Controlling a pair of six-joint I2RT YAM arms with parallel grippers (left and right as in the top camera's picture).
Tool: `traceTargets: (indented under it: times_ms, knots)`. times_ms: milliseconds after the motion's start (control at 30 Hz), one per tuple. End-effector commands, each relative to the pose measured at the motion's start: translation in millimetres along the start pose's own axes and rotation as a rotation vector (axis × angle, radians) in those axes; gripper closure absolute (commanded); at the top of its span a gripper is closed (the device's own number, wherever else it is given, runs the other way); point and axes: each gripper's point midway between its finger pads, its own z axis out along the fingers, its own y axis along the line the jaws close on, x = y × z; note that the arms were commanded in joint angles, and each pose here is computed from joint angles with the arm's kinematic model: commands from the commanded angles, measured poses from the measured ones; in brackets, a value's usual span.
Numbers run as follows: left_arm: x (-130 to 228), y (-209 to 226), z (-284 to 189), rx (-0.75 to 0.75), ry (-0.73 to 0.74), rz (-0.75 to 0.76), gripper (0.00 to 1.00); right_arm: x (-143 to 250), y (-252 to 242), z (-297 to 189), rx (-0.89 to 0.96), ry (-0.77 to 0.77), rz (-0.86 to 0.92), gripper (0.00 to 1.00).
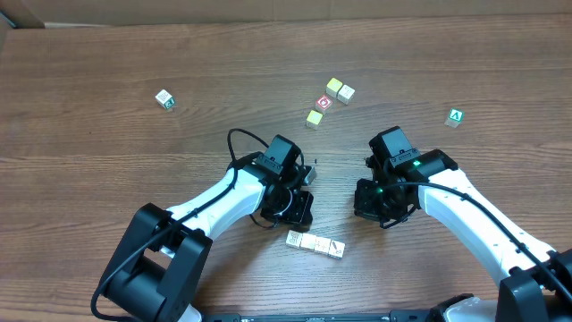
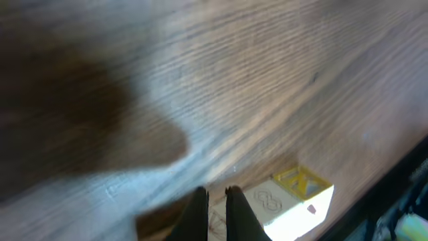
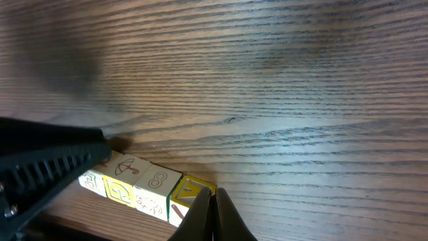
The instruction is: Flip 4 blocks
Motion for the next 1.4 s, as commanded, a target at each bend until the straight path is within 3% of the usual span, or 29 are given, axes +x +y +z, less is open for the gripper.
traceTargets:
  times_ms: [0, 167, 300, 400, 800, 1167, 1367]
  knots:
    - [-10.3, 17.2, -1.6, -0.096, -0.044, -0.02, 0.96, -5.2, 3.0, -3.9, -0.008, -0.017, -0.006, 0.96]
    - [-10.8, 61.1, -17.9, -0.274, -0.059, -0.139, 0.96, -5.7, -8.6, -4.1, 0.054, -0.029, 0.035, 0.96]
    - [6.5, 86.5, -30.1, -0.322, 0.0, -0.246, 0.96, -3.3, -18.5, -4.7, 0.105, -0.029, 0.068, 0.96]
    - [23.2, 95.8, -35.3, -0.335, 0.068, -0.24, 0.96, 2.1, -22.8, -5.1, 0.125, -0.011, 0.109, 0.96]
    - [54.8, 62.6, -16.9, -0.264, 0.205, -0.063, 0.96, 51.1, -46.6, 6.1, 0.227, 0.145, 0.201, 0.96]
    - [58.2, 56.2, -15.3, -0.238, 0.219, -0.073, 0.96, 73.7, -43.9, 28.3, 0.213, 0.192, 0.169, 0.96]
    - [60.8, 40.4, -12.7, -0.148, 0.235, -0.083, 0.96, 81.8, -36.5, 35.8, 0.211, 0.198, 0.121, 0.96]
